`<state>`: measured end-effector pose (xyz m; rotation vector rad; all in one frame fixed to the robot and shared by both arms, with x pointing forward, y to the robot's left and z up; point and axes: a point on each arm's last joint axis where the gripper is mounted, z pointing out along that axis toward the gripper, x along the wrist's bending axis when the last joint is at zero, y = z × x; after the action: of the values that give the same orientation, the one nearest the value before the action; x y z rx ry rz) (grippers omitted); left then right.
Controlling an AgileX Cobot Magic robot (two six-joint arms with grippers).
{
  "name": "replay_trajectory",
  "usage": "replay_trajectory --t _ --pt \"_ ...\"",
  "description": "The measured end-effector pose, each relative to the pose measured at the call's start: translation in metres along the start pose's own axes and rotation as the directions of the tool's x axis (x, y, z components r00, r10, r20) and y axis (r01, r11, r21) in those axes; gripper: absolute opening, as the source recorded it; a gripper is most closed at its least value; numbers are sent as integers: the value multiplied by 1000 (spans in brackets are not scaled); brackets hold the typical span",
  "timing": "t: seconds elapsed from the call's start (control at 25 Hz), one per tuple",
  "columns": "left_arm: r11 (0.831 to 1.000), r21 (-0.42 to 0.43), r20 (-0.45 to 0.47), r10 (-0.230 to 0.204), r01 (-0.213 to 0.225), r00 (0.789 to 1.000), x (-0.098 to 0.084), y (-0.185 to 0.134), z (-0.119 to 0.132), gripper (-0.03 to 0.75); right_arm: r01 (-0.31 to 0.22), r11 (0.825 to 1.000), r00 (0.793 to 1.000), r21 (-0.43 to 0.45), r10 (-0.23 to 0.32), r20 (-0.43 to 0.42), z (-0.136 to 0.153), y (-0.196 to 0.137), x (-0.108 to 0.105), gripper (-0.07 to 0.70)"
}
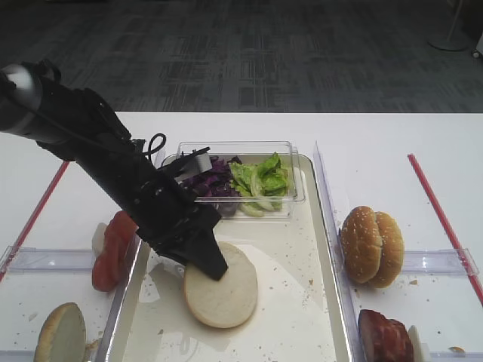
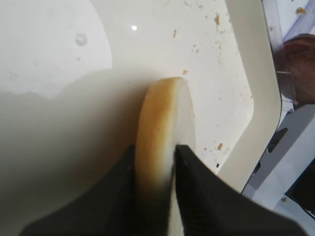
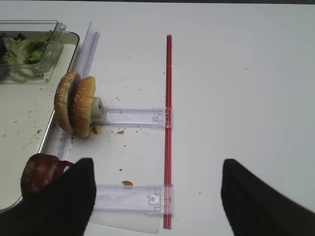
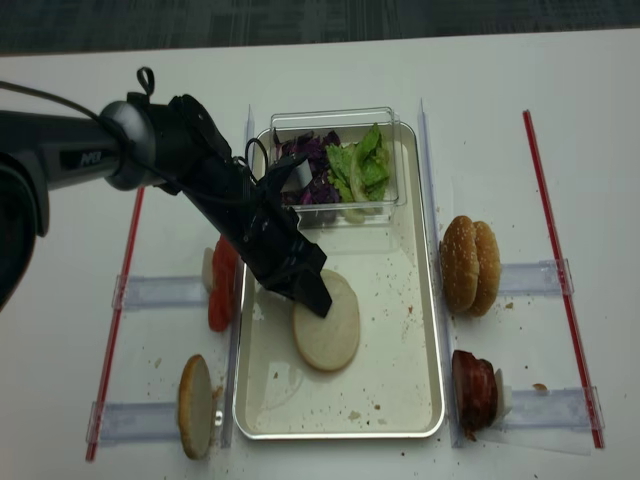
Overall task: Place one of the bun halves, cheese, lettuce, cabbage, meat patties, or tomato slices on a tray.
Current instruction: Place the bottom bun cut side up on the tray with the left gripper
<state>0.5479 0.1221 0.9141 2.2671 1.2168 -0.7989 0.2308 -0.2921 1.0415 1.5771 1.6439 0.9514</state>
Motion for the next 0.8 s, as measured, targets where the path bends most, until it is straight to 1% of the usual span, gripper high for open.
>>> replay_trajectory --t 0.24,0.44,0.56,0.64,0.8 --pt "1000 -14 -13 0 0 1000 1 1 0 223 0 1000 1000 0 0 0 0 0 0 552" --pt "1000 -28 -44 6 -7 999 4 3 0 326 0 1000 1000 0 0 0 0 0 0 552" --pt "999 -30 -64 13 -15 998 6 3 0 372 0 1000 1000 0 0 0 0 0 0 552" --pt "999 -31 -75 15 -18 997 7 3 0 391 0 1000 1000 0 0 0 0 0 0 552" --pt "999 -34 -96 22 -26 995 9 3 -1 401 0 1000 1000 0 0 0 0 0 0 552"
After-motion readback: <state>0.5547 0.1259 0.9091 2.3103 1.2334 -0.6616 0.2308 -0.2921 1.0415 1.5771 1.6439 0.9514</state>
